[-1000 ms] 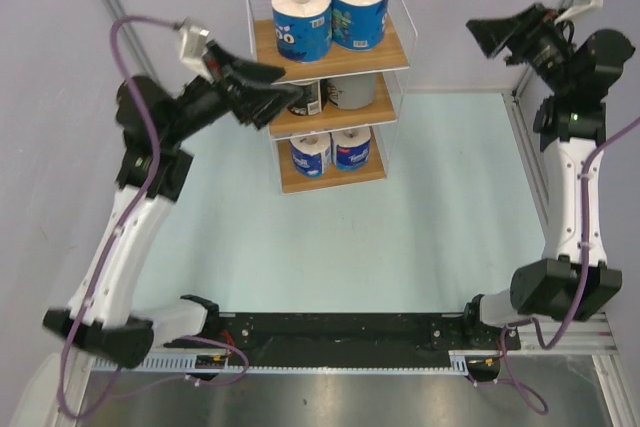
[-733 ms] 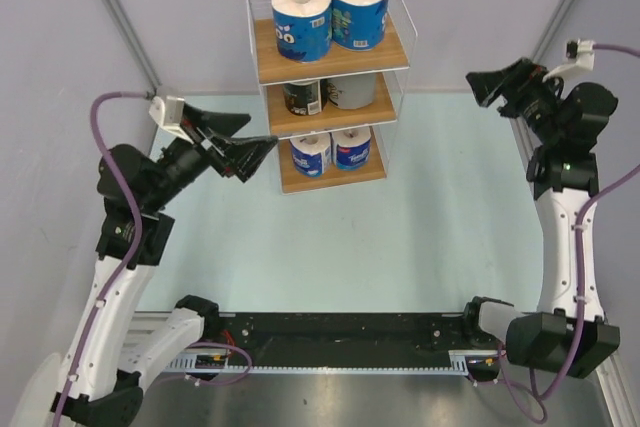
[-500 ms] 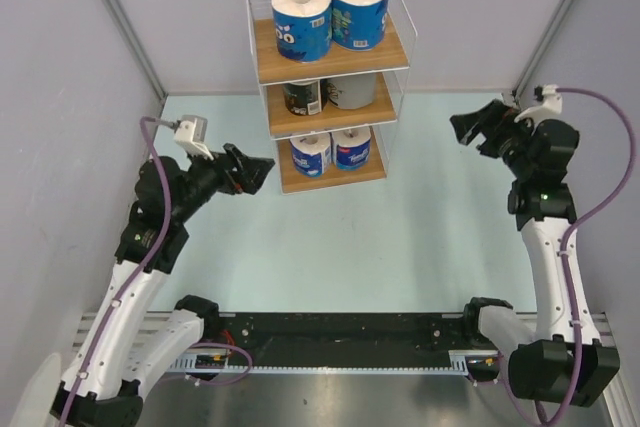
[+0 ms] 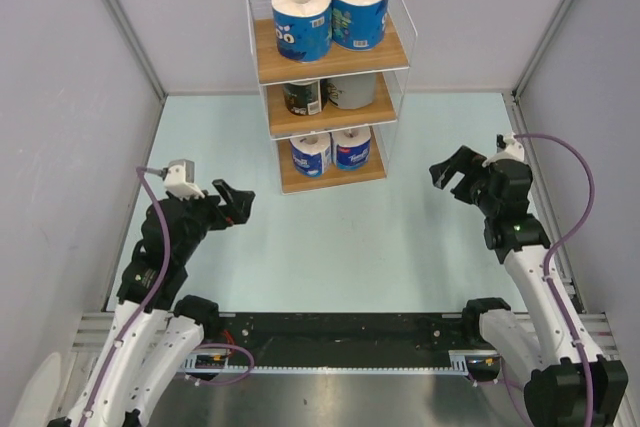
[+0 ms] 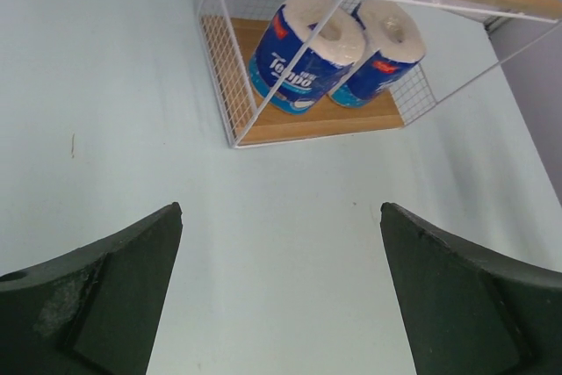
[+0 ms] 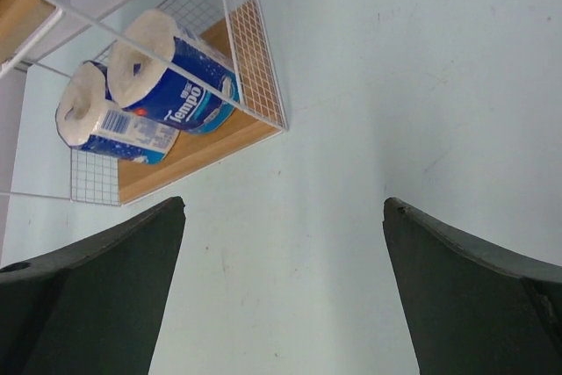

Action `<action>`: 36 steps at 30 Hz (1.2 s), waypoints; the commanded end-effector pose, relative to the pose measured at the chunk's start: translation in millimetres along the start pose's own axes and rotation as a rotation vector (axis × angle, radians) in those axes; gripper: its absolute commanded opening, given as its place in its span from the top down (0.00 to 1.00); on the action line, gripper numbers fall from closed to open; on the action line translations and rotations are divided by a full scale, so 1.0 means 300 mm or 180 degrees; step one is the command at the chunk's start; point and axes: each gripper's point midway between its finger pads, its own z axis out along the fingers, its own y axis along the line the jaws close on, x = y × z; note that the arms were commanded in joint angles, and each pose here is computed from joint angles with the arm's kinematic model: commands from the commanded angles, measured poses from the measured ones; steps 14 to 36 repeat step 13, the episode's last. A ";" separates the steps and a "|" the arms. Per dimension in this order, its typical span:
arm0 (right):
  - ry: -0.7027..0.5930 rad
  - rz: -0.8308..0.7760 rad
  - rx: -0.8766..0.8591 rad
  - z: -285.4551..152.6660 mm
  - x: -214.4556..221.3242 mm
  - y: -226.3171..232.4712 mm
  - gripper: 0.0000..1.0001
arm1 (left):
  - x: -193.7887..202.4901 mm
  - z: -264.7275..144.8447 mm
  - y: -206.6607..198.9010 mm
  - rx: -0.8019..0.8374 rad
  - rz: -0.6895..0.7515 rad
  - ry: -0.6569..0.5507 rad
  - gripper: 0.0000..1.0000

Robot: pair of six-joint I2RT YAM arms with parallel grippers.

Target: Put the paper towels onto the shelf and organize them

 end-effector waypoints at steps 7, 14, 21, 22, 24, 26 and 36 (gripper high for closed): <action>0.0177 -0.0034 -0.0034 -0.040 0.154 -0.011 0.00 | 0.052 -0.019 0.091 -0.0371 -0.0186 -0.0056 0.00; 0.0301 -0.0136 0.0051 -0.049 0.209 -0.035 0.00 | 0.069 -0.007 0.101 -0.0399 -0.0154 -0.0002 0.00; 0.0301 -0.0136 0.0051 -0.049 0.209 -0.035 0.00 | 0.069 -0.007 0.101 -0.0399 -0.0154 -0.0002 0.00; 0.0301 -0.0136 0.0051 -0.049 0.209 -0.035 0.00 | 0.069 -0.007 0.101 -0.0399 -0.0154 -0.0002 0.00; 0.0301 -0.0136 0.0051 -0.049 0.209 -0.035 0.00 | 0.069 -0.007 0.101 -0.0399 -0.0154 -0.0002 0.00; 0.0301 -0.0136 0.0051 -0.049 0.209 -0.035 0.00 | 0.069 -0.007 0.101 -0.0399 -0.0154 -0.0002 0.00; 0.0301 -0.0136 0.0051 -0.049 0.209 -0.035 0.00 | 0.069 -0.007 0.101 -0.0399 -0.0154 -0.0002 0.00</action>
